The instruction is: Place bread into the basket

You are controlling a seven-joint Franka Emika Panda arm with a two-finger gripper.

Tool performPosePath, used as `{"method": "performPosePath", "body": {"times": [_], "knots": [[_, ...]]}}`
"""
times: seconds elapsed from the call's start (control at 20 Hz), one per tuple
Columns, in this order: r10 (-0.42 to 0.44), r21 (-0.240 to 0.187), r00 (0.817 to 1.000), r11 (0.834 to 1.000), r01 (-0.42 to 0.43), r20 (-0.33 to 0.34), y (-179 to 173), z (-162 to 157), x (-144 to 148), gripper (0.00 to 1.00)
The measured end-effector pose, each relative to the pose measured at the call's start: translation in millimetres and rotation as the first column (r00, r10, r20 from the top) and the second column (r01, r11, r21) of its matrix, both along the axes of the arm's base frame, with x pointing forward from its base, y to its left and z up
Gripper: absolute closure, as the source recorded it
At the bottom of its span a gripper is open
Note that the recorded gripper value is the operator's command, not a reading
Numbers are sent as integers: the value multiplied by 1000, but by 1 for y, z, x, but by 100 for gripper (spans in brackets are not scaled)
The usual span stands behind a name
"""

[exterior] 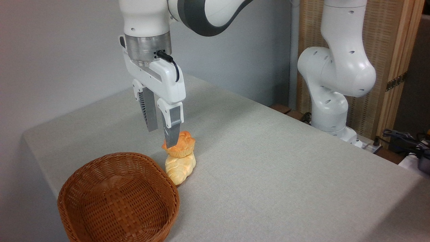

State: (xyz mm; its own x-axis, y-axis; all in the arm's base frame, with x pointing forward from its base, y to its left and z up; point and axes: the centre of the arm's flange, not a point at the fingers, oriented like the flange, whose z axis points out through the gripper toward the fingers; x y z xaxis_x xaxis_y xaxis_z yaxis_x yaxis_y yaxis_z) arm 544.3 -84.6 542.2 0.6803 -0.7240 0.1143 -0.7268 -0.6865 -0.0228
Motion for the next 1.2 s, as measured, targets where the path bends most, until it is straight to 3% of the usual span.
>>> {"method": "performPosePath", "body": {"times": [1.2], "knots": [[0, 2, 1000, 1000, 0, -19, 1, 0, -3, 0]]}}
